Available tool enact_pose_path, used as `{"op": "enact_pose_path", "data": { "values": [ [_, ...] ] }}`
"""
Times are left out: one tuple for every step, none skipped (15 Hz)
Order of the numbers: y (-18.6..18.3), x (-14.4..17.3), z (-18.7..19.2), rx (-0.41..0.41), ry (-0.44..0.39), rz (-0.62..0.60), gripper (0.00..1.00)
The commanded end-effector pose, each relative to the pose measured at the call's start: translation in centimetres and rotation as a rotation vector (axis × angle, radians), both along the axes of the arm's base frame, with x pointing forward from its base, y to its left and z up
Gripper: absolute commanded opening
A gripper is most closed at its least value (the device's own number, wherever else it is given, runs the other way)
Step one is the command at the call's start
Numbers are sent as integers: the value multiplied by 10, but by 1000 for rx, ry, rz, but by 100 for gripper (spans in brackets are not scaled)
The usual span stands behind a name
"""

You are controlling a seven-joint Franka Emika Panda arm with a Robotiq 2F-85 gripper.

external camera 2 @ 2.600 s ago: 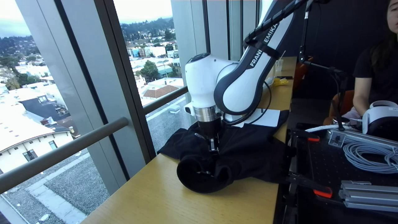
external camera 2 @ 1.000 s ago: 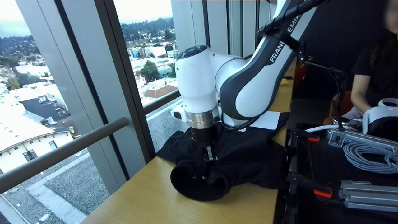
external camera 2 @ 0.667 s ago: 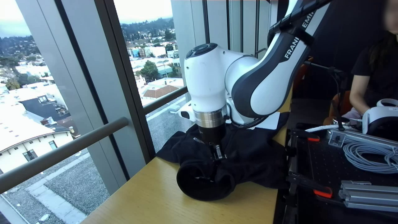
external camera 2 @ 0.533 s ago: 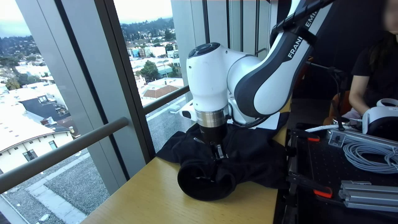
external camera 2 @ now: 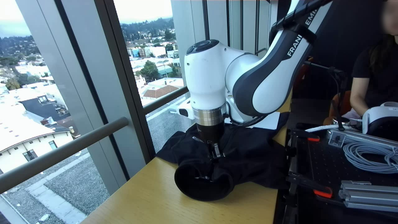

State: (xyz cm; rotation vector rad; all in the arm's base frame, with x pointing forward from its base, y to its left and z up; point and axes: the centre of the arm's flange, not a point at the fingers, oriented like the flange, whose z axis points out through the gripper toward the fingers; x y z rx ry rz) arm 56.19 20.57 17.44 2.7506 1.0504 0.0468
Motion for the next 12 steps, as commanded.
{"op": "enact_pose_path", "data": {
  "values": [
    [14,-5,-7,-1,-9,14,1],
    [15,-6,-10,-2,-6,17,1],
    [17,-6,-12,-2,-3,19,1],
    [18,-6,-14,-4,0,20,1],
    [19,-6,-16,-5,2,22,1],
    [20,-6,-17,-6,3,25,1],
    [22,-6,-19,-8,3,29,1],
    [22,-6,-19,-8,4,30,1],
    [21,-6,-19,-8,5,29,1],
    [18,-8,-19,-10,5,29,1],
    [14,-9,-18,-12,6,25,1],
    [9,-12,-15,-12,9,16,1]
  ]
}}
